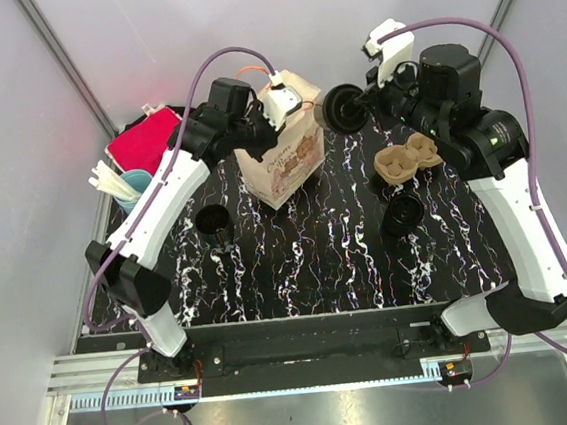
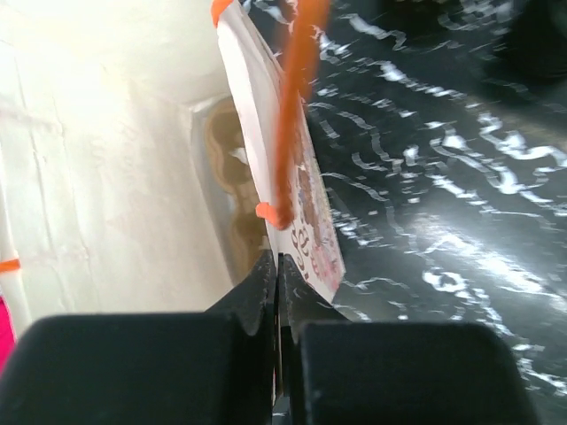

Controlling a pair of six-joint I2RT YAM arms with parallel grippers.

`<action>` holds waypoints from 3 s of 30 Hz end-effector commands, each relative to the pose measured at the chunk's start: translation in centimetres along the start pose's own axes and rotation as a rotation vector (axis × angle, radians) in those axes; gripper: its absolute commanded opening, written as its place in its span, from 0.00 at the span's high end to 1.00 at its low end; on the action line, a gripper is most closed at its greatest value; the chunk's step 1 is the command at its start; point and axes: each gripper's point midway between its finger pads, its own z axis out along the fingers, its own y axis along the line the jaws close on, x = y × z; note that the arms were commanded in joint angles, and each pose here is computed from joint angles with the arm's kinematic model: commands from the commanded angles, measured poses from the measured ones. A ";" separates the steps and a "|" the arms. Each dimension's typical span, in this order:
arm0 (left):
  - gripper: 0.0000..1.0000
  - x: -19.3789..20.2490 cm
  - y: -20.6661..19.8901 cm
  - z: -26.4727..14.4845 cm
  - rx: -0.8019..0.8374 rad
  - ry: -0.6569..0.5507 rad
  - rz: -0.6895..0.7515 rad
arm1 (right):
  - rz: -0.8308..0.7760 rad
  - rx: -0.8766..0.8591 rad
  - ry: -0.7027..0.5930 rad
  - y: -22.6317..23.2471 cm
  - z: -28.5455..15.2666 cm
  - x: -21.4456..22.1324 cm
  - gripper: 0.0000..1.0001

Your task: Pack the takeout coffee

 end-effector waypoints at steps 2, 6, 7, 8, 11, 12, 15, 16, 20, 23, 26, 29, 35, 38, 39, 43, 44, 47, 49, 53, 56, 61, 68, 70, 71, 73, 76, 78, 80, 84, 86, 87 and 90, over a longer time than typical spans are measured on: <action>1.00 -2.7 -3.7 -2.2 0.068 -0.097 -0.035 | 0.120 0.225 -0.127 -4.7 -1.7 -3.7 1.00; 1.00 -2.1 -5.6 -2.0 0.097 -0.080 -0.040 | 0.154 0.234 -0.173 -5.0 -3.0 -4.6 1.00; 1.00 -1.5 -6.1 -1.7 0.108 -0.064 -0.047 | 0.165 0.235 -0.177 -5.0 -3.1 -4.7 1.00; 1.00 -1.4 -6.8 -1.5 0.123 -0.061 -0.046 | 0.168 0.235 -0.177 -4.9 -3.3 -4.7 1.00; 1.00 -0.9 -8.0 -1.0 0.150 -0.043 -0.054 | 0.187 0.254 -0.176 -5.3 -3.3 -4.4 1.00; 1.00 -0.9 -8.4 -1.0 0.158 -0.040 -0.057 | 0.192 0.257 -0.164 -5.3 -3.1 -4.0 1.00; 1.00 -0.9 -9.5 -0.7 0.184 -0.037 -0.068 | 0.225 0.254 -0.141 -5.1 -2.4 -3.0 1.00; 1.00 -0.9 -9.7 -0.7 0.187 -0.035 -0.073 | 0.236 0.244 -0.137 -4.9 -2.1 -2.8 1.00; 1.00 -1.4 -11.1 -0.8 0.211 -0.047 -0.069 | 0.278 0.197 -0.097 -3.8 -1.0 -1.6 1.00; 1.00 -1.9 -11.8 -1.1 0.222 -0.061 -0.069 | 0.312 0.159 -0.067 -3.0 -0.3 -1.0 1.00; 1.00 -1.9 -12.1 -1.3 0.223 -0.066 -0.070 | 0.341 0.126 -0.037 -2.3 0.2 -0.6 1.00; 1.00 -1.9 -12.6 -1.3 0.239 -0.066 -0.080 | 0.361 0.061 0.025 -0.9 0.8 0.4 1.00; 0.88 -2.6 -12.8 -2.1 0.238 -0.094 -0.067 | 0.388 -0.025 0.111 1.0 2.5 2.7 1.00; 0.66 -2.8 -12.5 -2.5 0.226 -0.107 -0.058 | 0.408 -0.073 0.169 2.1 3.3 4.2 1.00; 0.41 -2.9 -12.3 -2.6 0.216 -0.111 -0.056 | 0.413 -0.086 0.187 2.5 3.5 4.6 1.00; 0.26 -3.8 -11.7 -3.4 0.182 -0.151 -0.035 | 0.433 -0.128 0.258 3.5 4.5 6.3 1.00; 0.22 -4.0 -11.5 -3.8 0.173 -0.163 -0.034 | 0.439 -0.142 0.273 3.8 4.8 6.7 1.00; 0.03 -4.8 -10.9 -4.9 0.138 -0.201 -0.021 | 0.454 -0.156 0.293 4.2 5.3 7.2 1.00; 0.01 -4.8 -10.5 -5.3 0.110 -0.209 -0.013 | 0.456 -0.159 0.298 4.3 5.5 7.3 1.00; 0.01 -5.0 -9.7 -6.9 0.064 -0.233 0.012 | 0.460 -0.157 0.327 4.3 6.5 8.2 1.00; 0.01 -5.0 -8.9 -8.3 0.024 -0.249 0.036 | 0.466 -0.149 0.343 4.3 7.3 8.7 1.00; 0.01 -4.5 -6.0 -11.2 -0.075 -0.291 0.026 | 0.465 -0.139 0.369 4.3 8.7 9.3 1.00; 0.01 -2.0 -2.8 -12.4 -0.153 -0.258 -0.004 | 0.409 -0.136 0.408 5.4 10.5 10.2 1.00; 0.01 -0.8 -1.7 -12.2 -0.177 -0.229 -0.022 | 0.384 -0.135 0.418 5.9 11.0 10.4 1.00; 0.01 -0.1 -1.1 -12.3 -0.184 -0.219 -0.040 | 0.372 -0.136 0.425 6.1 11.1 10.6 1.00; 0.01 0.6 -0.6 -12.4 -0.185 -0.218 -0.063 | 0.347 -0.134 0.434 6.6 11.6 10.9 1.00; 0.01 2.1 0.3 -12.5 -0.183 -0.205 -0.110 | 0.321 -0.129 0.449 6.9 12.0 11.3 1.00; 0.01 2.9 0.8 -12.8 -0.194 -0.203 -0.134 | 0.312 -0.126 0.463 7.0 12.2 11.8 1.00; 0.01 2.7 1.1 -12.9 -0.195 -0.222 -0.137 | 0.302 -0.126 0.475 7.2 12.4 12.2 1.00; 0.01 0.8 1.6 -13.0 -0.192 -0.289 -0.108 | 0.279 -0.124 0.507 7.8 12.9 13.4 1.00; 0.01 -0.4 2.0 -12.9 -0.184 -0.320 -0.097 | 0.274 -0.128 0.521 8.1 13.0 13.8 1.00; 0.01 -0.5 2.2 -12.1 -0.169 -0.318 -0.102 | 0.274 -0.130 0.525 8.2 13.1 13.9 1.00; 0.01 -2.0 3.0 -11.2 -0.159 -0.354 -0.102 | 0.269 -0.134 0.537 8.5 13.2 14.3 1.00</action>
